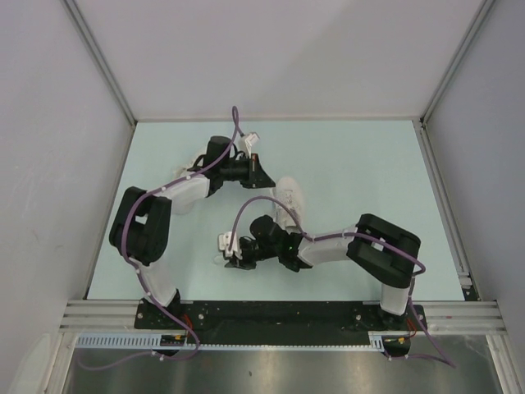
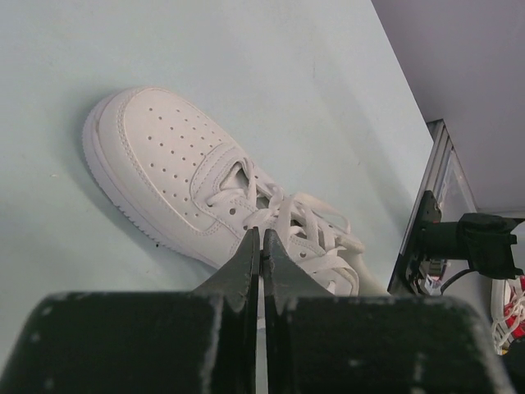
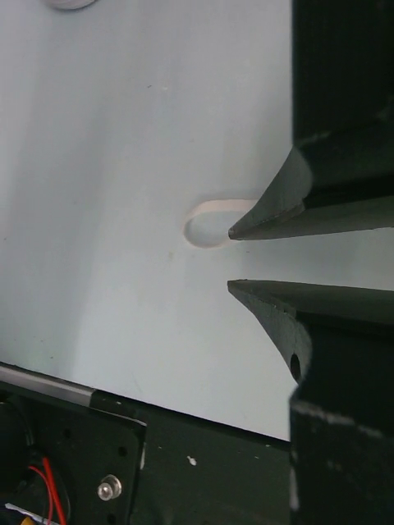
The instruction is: Tie the shoes
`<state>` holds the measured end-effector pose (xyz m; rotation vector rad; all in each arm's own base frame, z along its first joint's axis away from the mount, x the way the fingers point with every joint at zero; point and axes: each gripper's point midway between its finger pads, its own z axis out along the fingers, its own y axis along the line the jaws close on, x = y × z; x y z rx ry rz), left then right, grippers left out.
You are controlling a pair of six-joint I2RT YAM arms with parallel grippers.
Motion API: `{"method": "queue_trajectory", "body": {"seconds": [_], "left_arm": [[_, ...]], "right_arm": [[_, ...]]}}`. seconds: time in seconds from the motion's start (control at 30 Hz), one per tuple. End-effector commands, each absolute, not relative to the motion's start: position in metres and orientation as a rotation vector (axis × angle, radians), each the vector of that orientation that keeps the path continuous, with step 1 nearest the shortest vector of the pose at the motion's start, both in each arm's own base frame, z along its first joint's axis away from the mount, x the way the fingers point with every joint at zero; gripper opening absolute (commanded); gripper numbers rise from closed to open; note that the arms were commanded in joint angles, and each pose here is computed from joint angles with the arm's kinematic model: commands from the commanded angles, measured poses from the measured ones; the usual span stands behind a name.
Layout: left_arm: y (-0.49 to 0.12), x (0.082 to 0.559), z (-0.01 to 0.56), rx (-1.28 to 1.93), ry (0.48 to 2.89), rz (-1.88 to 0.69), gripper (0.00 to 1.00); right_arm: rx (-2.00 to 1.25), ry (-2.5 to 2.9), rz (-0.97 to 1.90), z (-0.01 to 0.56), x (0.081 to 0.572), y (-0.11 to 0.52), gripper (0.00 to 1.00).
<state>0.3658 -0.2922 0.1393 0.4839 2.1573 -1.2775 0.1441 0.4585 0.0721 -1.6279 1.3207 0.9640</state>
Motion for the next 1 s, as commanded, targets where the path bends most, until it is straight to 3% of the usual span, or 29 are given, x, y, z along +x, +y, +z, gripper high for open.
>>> {"method": "queue_trajectory", "body": {"seconds": [0.0,0.07,0.13,0.27,0.47,0.57,0.67,0.7,0.8,0.97], "left_arm": [[-0.29,0.366,0.144,0.52,2.109,-1.308,0.0],[-0.29,0.364,0.143,0.522,2.109,-1.311,0.0],[-0.288,0.364,0.142,0.524,2.109,-1.31,0.0],[-0.286,0.366,0.14,0.518,2.112,-1.311,0.0],[-0.283,0.365,0.135,0.51,2.124,-1.311,0.0],[-0.284,0.365,0.136,0.508,2.126,-1.314,0.0],[-0.283,0.365,0.134,0.509,2.133,-1.309,0.0],[-0.283,0.365,0.133,0.512,2.135,-1.305,0.0],[-0.283,0.367,0.134,0.519,2.136,-1.294,0.0],[-0.284,0.372,0.156,0.554,2.092,-1.269,0.0]], "right_arm": [[-1.606,1.16,0.948,0.092,0.152,0.491,0.33],[-1.617,1.155,0.937,0.085,0.155,0.497,0.36],[-1.634,1.166,0.924,0.073,0.158,0.501,0.45],[-1.672,1.175,0.923,0.06,0.156,0.502,0.45],[-1.753,1.19,0.896,0.032,0.149,0.497,0.39],[-1.757,1.216,0.882,0.026,0.149,0.495,0.31],[-1.766,1.247,0.878,0.025,0.149,0.49,0.15],[-1.752,1.238,0.882,0.037,0.15,0.49,0.0],[-1.706,1.246,0.896,0.064,0.154,0.488,0.0],[-1.47,1.223,0.951,0.181,0.175,0.469,0.0]]}}
